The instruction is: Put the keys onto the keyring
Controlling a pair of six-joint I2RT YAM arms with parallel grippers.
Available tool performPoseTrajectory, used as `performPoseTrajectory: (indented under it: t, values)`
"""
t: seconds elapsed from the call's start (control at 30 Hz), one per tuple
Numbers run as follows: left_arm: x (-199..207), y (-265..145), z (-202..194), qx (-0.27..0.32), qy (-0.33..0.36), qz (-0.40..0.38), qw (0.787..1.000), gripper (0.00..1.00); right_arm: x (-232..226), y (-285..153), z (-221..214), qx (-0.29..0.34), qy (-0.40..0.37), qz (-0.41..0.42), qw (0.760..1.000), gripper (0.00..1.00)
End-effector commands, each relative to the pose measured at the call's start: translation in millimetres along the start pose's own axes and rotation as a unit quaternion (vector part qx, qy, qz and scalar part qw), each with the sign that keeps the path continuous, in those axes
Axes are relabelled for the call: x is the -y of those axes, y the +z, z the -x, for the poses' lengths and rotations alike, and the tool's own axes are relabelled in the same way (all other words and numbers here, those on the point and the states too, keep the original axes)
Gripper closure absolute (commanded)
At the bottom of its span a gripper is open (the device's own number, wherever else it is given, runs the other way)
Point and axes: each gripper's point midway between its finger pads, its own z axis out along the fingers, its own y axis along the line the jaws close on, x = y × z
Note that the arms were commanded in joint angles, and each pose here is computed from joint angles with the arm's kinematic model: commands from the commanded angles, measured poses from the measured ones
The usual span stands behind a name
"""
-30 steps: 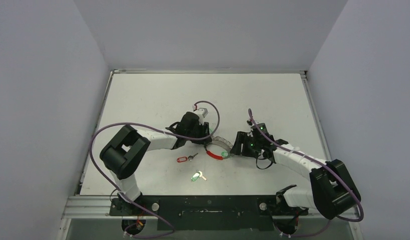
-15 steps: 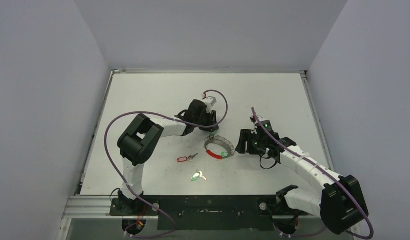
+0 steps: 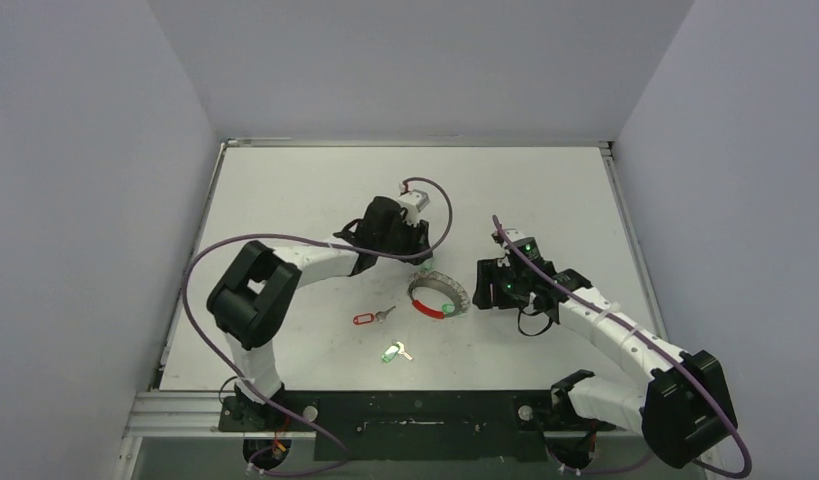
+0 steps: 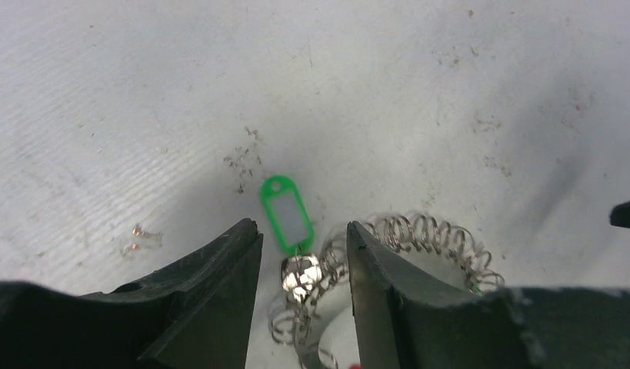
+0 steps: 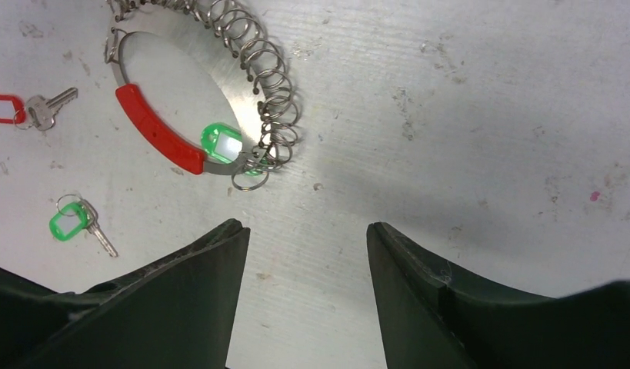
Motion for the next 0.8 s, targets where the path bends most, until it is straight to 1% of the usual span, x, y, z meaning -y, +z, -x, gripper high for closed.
performPoseTrajectory:
  t: [0.0, 0.1, 0.2, 0.27, 0.37, 0.43, 0.53, 0.6, 0.7, 0.77]
  values:
    - [15.0, -53.3, 34.3, 0.067, 0.046, -0.004, 0.997, 0.57, -15.4, -2.5, 18.4, 0.018, -0.044, 0.010, 0.999, 0.43]
    - [22.0, -77.6, 26.9, 0.081, 0.053, -0.014, 0.995, 0.56, -26.8, 2.0, 18.8, 0.010, -0.079, 0.021, 0.997, 0.47]
    - [34.9, -98.3, 17.2, 0.101, 0.061, -0.043, 0.992, 0.56, -38.5, 8.0, 18.8, -0.003, -0.120, 0.028, 0.992, 0.50]
    - [48.3, -111.1, 11.4, 0.124, 0.077, -0.076, 0.986, 0.56, -45.5, 12.2, 19.0, -0.014, -0.144, 0.034, 0.989, 0.53]
    - [69.6, -126.9, -2.4, 0.164, 0.117, -0.127, 0.971, 0.56, -53.2, 17.1, 21.5, -0.024, -0.166, 0.047, 0.985, 0.54]
    - [81.2, -133.7, -12.1, 0.188, 0.154, -0.154, 0.958, 0.56, -57.1, 17.1, 26.6, -0.018, -0.167, 0.058, 0.984, 0.54]
    - [93.7, -135.3, -25.1, 0.199, 0.204, -0.186, 0.940, 0.56, -59.2, 10.7, 37.4, 0.009, -0.154, 0.077, 0.985, 0.54]
    - [102.4, -129.4, -33.4, 0.192, 0.234, -0.206, 0.931, 0.57, -56.5, 6.6, 42.4, 0.027, -0.137, 0.092, 0.986, 0.54]
    - [116.4, -117.1, -40.4, 0.192, 0.291, -0.230, 0.909, 0.57, -50.4, -0.1, 50.2, 0.056, -0.105, 0.121, 0.986, 0.50]
    - [124.8, -106.3, -44.6, 0.194, 0.329, -0.243, 0.892, 0.57, -45.6, -4.4, 53.7, 0.076, -0.099, 0.134, 0.983, 0.48]
